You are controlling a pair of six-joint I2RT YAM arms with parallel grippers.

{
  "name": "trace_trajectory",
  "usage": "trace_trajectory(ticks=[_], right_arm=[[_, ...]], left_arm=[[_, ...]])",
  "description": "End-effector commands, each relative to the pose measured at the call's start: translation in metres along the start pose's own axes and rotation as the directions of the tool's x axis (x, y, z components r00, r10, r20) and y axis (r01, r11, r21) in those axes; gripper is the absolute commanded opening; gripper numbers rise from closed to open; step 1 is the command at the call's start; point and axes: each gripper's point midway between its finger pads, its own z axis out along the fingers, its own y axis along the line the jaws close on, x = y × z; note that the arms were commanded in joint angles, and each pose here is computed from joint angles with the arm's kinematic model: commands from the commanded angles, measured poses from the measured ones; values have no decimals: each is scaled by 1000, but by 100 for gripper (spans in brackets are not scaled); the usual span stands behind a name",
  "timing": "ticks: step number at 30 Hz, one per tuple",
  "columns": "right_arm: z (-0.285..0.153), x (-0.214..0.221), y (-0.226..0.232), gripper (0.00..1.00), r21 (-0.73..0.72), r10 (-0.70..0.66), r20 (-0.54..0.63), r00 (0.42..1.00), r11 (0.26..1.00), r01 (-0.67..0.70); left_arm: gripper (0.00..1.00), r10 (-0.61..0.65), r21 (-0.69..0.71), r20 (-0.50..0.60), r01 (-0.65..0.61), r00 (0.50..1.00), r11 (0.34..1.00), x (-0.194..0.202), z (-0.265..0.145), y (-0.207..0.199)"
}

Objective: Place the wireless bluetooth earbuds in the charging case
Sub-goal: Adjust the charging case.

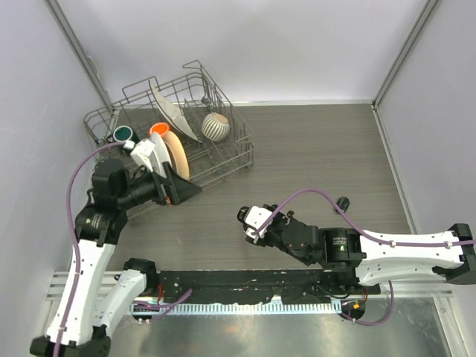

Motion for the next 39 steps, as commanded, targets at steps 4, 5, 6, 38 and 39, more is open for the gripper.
trace_trajectory(ticks=[4,5,6,38,39], right_arm=[[3,-58,-23,1,92,12,120,993,996,-23],[3,-60,-23,1,93,16,121,993,995,-27],[2,-68,-25,1,91,37,130,991,995,-49],[10,-82,-23,1,-139,219,173,960,971,-196],[11,-80,-23,1,-131,216,168,962,972,-195]], left_arm=[[100,200,40,-145,-196,969,980,17,44,-34],[100,222,75,-185,-211,957,975,29,49,-44],[100,214,83,-212,-201,954,976,34,55,-45],[76,192,423,-193,-95,962,901,53,77,-114],[74,196,427,-191,-98,962,899,52,77,-115]])
